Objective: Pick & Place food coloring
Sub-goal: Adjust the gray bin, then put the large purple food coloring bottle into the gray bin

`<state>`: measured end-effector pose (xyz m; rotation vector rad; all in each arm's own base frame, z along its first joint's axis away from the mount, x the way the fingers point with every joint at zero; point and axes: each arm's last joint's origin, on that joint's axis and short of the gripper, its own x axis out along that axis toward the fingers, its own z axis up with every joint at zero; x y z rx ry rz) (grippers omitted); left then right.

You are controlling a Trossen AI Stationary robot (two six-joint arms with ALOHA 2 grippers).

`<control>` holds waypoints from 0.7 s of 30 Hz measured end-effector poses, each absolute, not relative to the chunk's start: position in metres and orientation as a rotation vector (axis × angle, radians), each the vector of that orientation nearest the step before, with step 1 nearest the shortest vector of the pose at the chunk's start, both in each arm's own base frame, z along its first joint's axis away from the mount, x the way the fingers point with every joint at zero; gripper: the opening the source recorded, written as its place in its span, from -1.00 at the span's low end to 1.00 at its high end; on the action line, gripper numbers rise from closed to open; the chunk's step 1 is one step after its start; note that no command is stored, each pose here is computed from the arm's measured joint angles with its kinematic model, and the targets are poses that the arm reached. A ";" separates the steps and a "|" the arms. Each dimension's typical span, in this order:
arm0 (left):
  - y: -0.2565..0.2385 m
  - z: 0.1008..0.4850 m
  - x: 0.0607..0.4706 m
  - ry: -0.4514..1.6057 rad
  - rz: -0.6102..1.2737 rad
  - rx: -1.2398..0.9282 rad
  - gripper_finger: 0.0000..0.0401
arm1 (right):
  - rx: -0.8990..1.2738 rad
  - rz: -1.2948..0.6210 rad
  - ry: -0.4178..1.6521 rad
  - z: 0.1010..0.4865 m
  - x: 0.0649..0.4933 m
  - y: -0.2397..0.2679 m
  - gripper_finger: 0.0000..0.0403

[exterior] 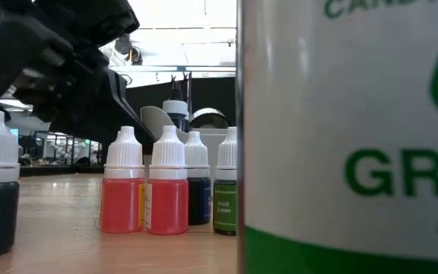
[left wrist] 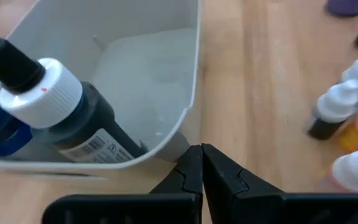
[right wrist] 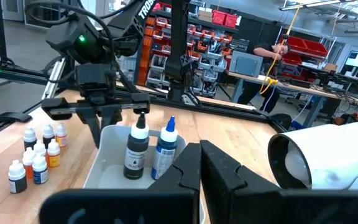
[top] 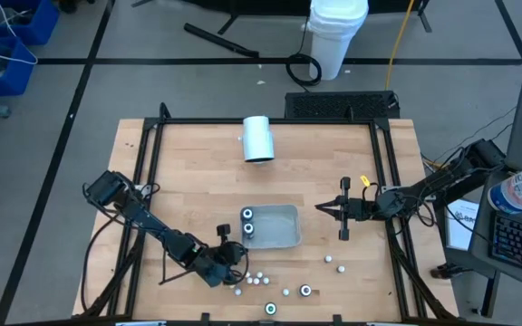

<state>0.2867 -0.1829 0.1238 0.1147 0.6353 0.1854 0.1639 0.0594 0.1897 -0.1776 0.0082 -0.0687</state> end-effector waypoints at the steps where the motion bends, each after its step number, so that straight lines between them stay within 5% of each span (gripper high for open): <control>1: -0.182 0.123 0.286 0.641 0.193 0.117 -0.95 | -0.178 -0.068 0.008 0.190 0.164 0.060 -1.00; 11: -0.181 0.125 0.286 0.648 0.183 0.119 -0.91 | -0.177 -0.068 0.008 0.190 0.164 0.060 -1.00; 21: -0.202 0.217 0.250 0.403 -0.056 0.271 -0.92 | -0.177 -0.069 0.008 0.190 0.164 0.059 -1.00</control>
